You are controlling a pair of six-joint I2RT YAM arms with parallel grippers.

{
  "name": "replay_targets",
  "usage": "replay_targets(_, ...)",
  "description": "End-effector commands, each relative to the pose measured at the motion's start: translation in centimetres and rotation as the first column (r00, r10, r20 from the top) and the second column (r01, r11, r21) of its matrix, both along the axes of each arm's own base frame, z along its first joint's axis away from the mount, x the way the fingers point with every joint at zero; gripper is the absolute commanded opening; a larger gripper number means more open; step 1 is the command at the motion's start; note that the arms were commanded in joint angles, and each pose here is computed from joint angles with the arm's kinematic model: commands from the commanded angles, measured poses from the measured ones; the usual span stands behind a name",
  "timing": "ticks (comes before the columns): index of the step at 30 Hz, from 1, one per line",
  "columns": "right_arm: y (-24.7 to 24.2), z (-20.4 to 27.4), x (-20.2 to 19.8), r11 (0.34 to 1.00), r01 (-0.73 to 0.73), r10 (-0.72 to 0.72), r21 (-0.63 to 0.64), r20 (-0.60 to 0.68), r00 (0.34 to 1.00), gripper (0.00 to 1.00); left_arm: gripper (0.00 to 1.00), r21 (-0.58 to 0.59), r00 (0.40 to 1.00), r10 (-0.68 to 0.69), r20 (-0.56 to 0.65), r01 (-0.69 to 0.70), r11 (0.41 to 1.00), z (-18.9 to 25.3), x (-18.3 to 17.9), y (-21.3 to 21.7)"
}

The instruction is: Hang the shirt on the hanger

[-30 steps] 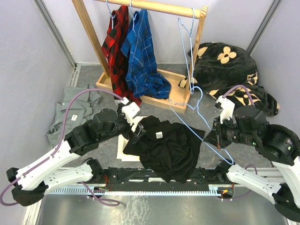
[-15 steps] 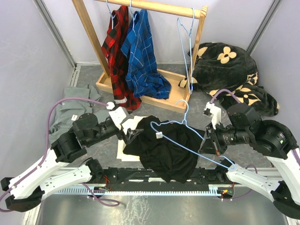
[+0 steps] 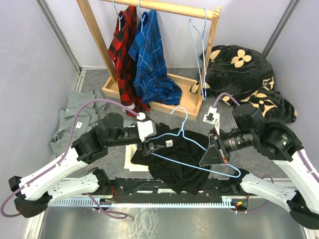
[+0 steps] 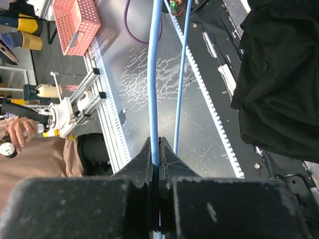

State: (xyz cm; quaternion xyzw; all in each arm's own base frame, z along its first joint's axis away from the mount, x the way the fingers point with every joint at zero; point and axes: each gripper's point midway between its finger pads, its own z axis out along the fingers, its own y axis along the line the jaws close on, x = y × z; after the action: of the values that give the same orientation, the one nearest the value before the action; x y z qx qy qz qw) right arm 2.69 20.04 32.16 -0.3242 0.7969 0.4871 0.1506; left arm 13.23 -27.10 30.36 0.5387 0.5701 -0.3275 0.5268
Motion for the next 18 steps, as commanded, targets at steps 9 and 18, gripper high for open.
replay_targets(9, 1.3, 0.9, 0.4, 0.995, -0.068, 0.064, 0.071, 0.054, 0.997, 0.0, 0.37, -0.008, 0.991, -0.046, 0.126, 0.048, 0.999, 2.9, 1.6, -2.1)
replay_targets(18, 0.1, 1.8, 4.0, 0.996, 0.094, -0.089, -0.009, 0.238, 0.967, 0.34, 0.03, 0.007, 0.992, -0.04, 0.123, 0.039, 0.999, 2.5, 1.5, -1.7)
